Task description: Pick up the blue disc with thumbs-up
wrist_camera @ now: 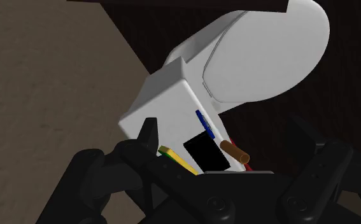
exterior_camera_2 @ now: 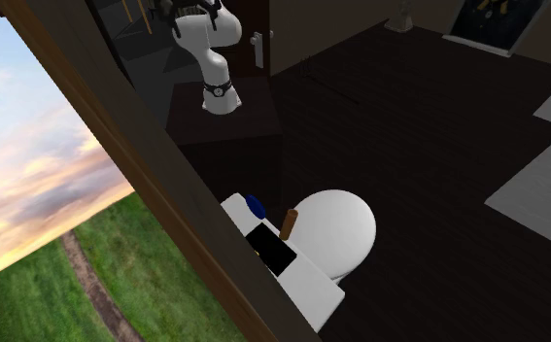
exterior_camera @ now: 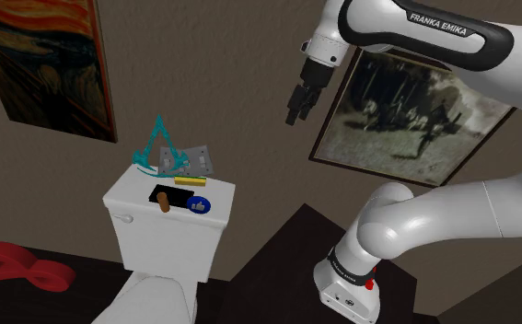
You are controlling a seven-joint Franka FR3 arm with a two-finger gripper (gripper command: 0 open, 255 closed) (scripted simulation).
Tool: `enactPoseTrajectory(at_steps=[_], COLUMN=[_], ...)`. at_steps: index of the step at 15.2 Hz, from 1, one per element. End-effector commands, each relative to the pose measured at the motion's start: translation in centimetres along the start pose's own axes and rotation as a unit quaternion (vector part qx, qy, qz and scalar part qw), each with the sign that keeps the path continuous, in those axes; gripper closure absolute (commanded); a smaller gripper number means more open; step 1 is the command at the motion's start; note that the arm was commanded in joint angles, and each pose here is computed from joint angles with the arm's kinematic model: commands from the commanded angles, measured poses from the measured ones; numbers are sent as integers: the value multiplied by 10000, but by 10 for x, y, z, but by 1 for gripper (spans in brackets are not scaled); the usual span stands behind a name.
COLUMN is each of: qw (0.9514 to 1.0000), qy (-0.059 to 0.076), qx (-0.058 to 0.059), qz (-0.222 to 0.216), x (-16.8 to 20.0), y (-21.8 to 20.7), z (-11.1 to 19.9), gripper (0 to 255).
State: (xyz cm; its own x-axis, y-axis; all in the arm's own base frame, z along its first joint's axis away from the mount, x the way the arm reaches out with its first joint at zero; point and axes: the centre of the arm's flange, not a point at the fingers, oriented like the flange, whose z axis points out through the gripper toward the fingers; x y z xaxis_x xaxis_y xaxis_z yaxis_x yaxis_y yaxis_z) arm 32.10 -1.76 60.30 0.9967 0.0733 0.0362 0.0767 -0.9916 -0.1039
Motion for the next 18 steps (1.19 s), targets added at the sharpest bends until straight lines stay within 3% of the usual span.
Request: enactPoseTrajectory(at_steps=[1, 9, 18], qw=[10000, 9985, 9931], qy=[0, 138, 293], qx=[0, -25, -53], qz=[0, -535, -1135], x=[0, 43, 95], y=[0, 1, -4], z=[0, 94, 199], gripper=[0, 0, 0])
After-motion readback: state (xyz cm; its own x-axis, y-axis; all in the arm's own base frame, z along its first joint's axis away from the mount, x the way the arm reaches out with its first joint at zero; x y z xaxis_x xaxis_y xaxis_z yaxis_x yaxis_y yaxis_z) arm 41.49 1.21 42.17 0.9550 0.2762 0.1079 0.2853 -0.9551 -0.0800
